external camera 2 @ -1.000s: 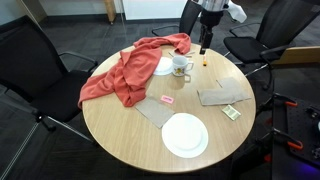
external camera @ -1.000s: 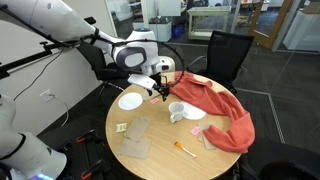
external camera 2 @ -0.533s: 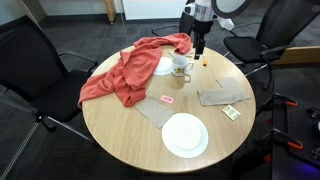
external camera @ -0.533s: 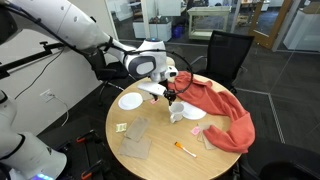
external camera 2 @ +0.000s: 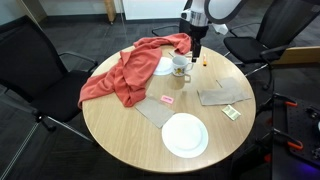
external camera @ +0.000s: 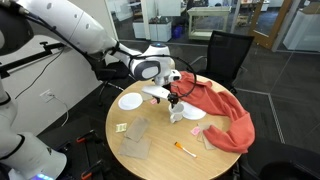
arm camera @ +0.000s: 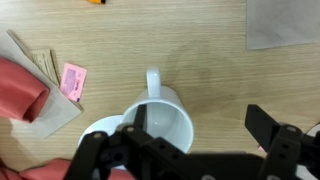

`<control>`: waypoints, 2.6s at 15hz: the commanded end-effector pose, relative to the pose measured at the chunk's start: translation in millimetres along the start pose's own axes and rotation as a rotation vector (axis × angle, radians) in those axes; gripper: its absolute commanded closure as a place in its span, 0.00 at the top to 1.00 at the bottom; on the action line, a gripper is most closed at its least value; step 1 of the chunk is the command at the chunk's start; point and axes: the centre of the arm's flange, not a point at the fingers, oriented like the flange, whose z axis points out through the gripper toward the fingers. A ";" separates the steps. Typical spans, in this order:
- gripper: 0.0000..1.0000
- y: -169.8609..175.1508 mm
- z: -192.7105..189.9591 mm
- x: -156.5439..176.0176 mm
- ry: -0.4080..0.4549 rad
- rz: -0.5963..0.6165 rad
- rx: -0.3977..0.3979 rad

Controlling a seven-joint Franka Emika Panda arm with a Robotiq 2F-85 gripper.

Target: Move the cup closer to the left white plate

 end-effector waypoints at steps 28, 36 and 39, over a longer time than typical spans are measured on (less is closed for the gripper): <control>0.51 -16.1 83.9 61.2 -0.013 -0.093 -0.023; 0.00 -7.6 80.5 57.9 -0.023 -0.072 -0.032; 0.03 -13.4 73.2 59.3 -0.024 -0.073 -0.036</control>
